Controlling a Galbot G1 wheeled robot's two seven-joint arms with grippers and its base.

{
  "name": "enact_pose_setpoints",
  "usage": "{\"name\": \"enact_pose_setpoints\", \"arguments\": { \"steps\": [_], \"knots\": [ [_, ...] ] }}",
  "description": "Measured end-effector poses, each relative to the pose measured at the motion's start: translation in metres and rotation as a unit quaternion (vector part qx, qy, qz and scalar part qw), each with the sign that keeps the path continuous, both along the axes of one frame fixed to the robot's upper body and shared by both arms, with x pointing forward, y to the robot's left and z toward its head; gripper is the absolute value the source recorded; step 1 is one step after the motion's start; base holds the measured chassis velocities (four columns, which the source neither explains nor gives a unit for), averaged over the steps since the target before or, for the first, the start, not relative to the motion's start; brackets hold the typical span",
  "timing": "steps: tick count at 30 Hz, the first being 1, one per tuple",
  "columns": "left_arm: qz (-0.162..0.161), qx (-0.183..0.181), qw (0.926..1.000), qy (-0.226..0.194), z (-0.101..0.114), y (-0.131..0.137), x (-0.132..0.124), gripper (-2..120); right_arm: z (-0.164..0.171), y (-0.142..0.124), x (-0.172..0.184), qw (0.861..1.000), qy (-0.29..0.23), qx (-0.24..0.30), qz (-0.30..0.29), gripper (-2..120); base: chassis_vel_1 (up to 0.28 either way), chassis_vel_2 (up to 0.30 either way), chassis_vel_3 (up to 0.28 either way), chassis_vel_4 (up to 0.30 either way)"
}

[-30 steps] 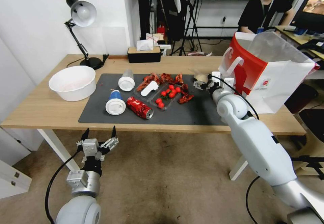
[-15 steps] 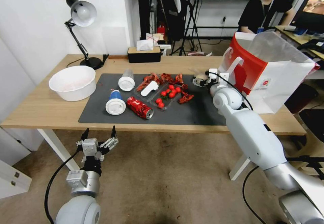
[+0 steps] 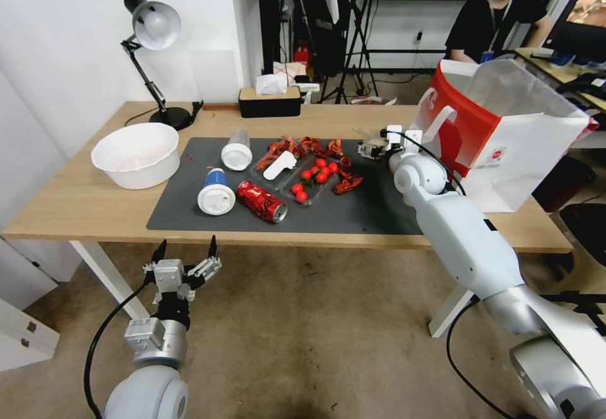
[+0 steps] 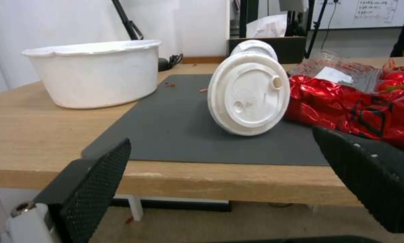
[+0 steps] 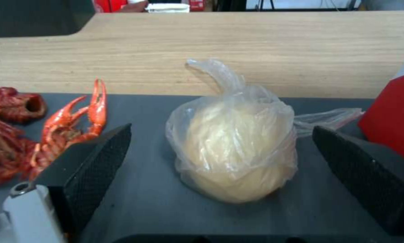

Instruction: Pick up the trash from the table and place it into the takeout bag.

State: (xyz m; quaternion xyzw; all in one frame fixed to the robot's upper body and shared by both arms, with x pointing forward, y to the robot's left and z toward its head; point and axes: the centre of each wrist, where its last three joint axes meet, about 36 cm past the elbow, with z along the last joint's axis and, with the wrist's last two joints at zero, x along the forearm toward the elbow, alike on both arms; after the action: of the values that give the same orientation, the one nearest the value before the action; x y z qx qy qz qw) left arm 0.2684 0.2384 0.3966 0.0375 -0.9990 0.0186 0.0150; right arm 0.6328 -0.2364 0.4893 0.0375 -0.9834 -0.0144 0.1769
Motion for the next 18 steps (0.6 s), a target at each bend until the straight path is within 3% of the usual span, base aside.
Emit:
{"name": "enact_pose_setpoints", "arguments": {
  "steps": [18],
  "knots": [
    [-0.003, 0.0, 1.0, 0.001, -0.001, 0.0, 0.001, 100, -0.016, -0.008, 0.035, 0.999, 0.041, -0.021, -0.021, 99, 0.0, 0.0, 0.0, 0.0]
  ]
}}
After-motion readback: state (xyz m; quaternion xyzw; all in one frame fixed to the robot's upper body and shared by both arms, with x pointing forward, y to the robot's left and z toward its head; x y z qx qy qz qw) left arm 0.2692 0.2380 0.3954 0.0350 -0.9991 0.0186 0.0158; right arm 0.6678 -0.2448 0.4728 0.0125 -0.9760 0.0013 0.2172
